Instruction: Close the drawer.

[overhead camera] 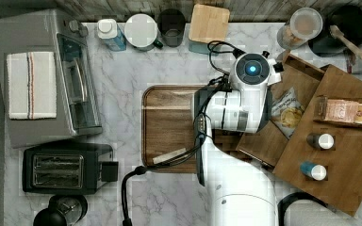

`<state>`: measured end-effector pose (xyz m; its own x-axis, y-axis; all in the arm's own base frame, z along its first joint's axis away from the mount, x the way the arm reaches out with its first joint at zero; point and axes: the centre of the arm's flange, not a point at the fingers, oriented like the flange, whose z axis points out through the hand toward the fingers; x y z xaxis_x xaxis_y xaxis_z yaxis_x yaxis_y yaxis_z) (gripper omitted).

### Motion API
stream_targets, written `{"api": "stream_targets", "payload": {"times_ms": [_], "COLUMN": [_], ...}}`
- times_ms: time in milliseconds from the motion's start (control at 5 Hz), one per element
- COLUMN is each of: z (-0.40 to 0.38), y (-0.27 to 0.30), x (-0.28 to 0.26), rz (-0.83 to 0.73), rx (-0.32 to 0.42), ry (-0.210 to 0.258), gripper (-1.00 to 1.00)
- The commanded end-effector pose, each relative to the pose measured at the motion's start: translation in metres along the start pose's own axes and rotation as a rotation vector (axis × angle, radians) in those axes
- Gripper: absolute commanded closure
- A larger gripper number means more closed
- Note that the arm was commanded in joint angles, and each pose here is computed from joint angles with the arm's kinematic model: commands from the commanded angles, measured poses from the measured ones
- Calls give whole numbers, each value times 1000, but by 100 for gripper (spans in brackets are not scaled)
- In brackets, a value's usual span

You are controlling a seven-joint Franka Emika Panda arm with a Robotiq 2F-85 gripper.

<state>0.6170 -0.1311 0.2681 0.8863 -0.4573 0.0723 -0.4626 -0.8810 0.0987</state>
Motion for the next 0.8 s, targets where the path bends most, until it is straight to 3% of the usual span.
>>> {"api": "stream_targets", "payload": {"times_ms": [200, 400, 600, 800], "z": [-27, -22, -10, -4], "y": [212, 255, 293, 312], "x": [48, 51, 50, 37], "rz": [12, 41, 118, 260], "rx": [-12, -54, -73, -168], "ry": [75, 59, -16, -26], "gripper": [100, 100, 100, 100]}}
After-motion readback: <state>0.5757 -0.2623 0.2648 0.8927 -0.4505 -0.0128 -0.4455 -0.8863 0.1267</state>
